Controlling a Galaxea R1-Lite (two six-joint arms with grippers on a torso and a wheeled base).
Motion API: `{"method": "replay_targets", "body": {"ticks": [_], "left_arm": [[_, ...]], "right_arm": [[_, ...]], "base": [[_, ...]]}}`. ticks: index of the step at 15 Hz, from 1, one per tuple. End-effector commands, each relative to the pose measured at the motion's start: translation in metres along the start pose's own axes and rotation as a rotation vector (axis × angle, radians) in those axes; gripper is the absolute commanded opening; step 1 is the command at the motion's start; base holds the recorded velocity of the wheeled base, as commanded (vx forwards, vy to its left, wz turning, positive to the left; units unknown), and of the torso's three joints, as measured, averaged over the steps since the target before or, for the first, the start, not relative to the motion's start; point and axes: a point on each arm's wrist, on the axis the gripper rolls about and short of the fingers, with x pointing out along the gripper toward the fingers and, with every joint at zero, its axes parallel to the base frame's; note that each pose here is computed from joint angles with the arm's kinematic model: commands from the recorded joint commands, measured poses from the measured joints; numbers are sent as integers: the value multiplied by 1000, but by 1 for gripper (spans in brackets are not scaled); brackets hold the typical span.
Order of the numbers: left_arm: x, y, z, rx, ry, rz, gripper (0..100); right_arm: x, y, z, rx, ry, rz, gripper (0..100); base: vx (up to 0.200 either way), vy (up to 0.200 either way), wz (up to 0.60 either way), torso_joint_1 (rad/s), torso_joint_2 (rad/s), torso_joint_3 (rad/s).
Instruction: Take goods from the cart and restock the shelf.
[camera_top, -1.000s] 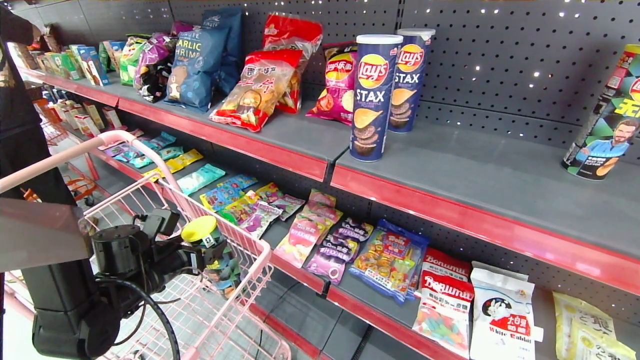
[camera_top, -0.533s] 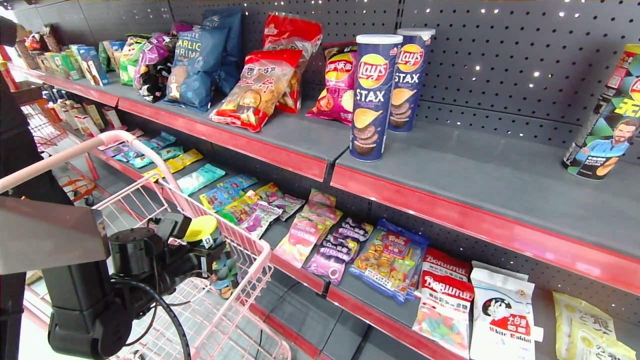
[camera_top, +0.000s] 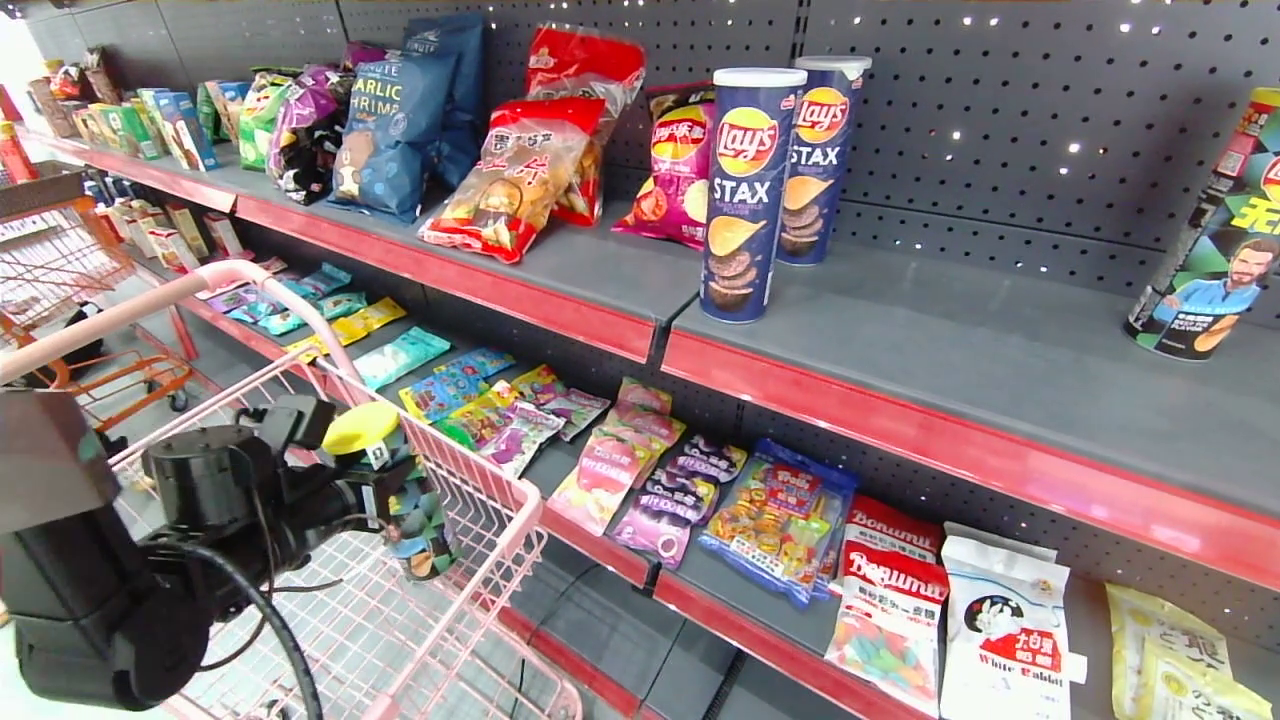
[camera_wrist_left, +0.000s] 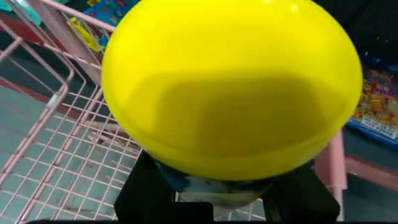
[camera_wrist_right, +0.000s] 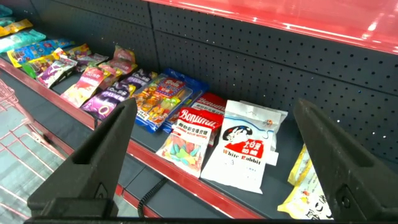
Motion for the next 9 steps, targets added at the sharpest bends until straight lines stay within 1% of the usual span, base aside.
{"method": "replay_targets", "body": {"ticks": [1, 2, 3, 4, 5, 6, 7, 8, 9], "left_arm": [[-70, -7, 77, -56, -146, 25, 0], [-88, -12, 88, -67, -155, 21, 0], [-116, -20, 100, -64, -176, 10, 0], [-144, -28, 111, -53, -209, -15, 0], [-171, -35, 116, -44, -231, -39, 0], [-218, -48, 117, -30, -248, -73, 0], [-247, -56, 109, -26, -236, -82, 0], [-273, -62, 98, -17, -228, -79, 0], [-282, -64, 93, -13, -229, -75, 0]], "right_arm": [[0, 0, 0, 0, 1, 0, 100], [0, 0, 0, 0, 1, 0, 100], [0, 0, 0, 0, 1, 0, 100], [0, 0, 0, 0, 1, 0, 100], [0, 0, 0, 0, 1, 0, 100], [0, 0, 0, 2, 1, 0, 100], [0, 0, 0, 2, 1, -2, 100], [0, 0, 0, 3, 1, 0, 100], [0, 0, 0, 3, 1, -2, 100]], "base": [[0, 0, 0, 0, 0, 0], [0, 0, 0, 0, 0, 0], [0, 0, 0, 0, 0, 0], [0, 0, 0, 0, 0, 0], [0, 0, 0, 0, 0, 0], [0, 0, 0, 0, 0, 0], [0, 0, 0, 0, 0, 0], [0, 0, 0, 0, 0, 0], [0, 0, 0, 71, -173, -105]]}}
